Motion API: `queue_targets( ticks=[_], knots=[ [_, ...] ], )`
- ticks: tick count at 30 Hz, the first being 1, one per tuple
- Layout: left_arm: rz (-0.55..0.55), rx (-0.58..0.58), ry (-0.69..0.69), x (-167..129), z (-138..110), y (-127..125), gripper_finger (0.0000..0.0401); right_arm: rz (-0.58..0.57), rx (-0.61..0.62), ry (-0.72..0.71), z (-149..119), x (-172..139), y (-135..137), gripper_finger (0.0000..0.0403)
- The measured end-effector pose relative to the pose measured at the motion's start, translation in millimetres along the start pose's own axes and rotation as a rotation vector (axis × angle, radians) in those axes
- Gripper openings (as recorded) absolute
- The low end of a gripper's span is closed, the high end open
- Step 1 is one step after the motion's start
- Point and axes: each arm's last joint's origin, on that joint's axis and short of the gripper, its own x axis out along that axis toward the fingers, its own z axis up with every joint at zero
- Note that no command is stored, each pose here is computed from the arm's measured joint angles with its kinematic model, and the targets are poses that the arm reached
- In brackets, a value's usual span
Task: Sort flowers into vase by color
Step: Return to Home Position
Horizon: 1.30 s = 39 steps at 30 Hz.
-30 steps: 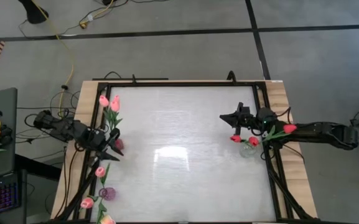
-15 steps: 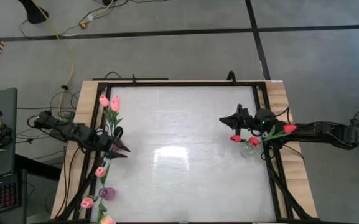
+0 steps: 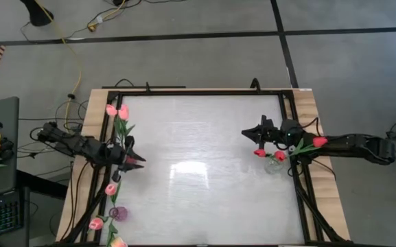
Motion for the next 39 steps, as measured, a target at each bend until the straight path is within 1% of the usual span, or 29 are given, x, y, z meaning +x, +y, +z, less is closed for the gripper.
queue_targets(
  ticks=[3,7,14,17,25,29,34,39],
  knots=[
    [0.058,-0.026,0.006,-0.1,-1.1,1.8,0.0105,0.000,0.000,0.000,0.0,0.0,0.0,0.0048],
    [0.081,-0.013,0.025,-0.1,-3.2,2.6,0.0105,0.000,-0.001,0.001,-0.1,0.1,0.0,0.0049],
    [0.082,-0.013,0.040,-0.3,-4.4,2.8,0.0105,0.000,-0.005,-0.002,0.6,0.2,0.1,0.0049],
    [0.082,-0.009,0.041,-0.3,-4.5,2.8,0.0105,0.004,-0.033,-0.010,0.5,-1.2,0.6,0.0049],
    [0.082,-0.011,0.043,-0.3,-4.7,2.8,0.0105,0.006,-0.056,-0.024,-0.6,-8.4,1.5,0.0049],
    [0.082,-0.012,0.044,-0.3,-4.8,2.8,0.0105,0.014,-0.088,0.016,-4.2,-12.5,3.4,0.0049],
    [0.082,-0.011,0.044,-0.3,-4.8,2.8,0.0105,-0.002,-0.074,0.114,-13.4,-20.4,2.6,0.0049],
    [0.081,-0.011,0.044,-0.3,-4.8,2.8,0.0105,-0.004,-0.106,0.074,-10.0,-26.2,3.8,0.0049]
  ],
)
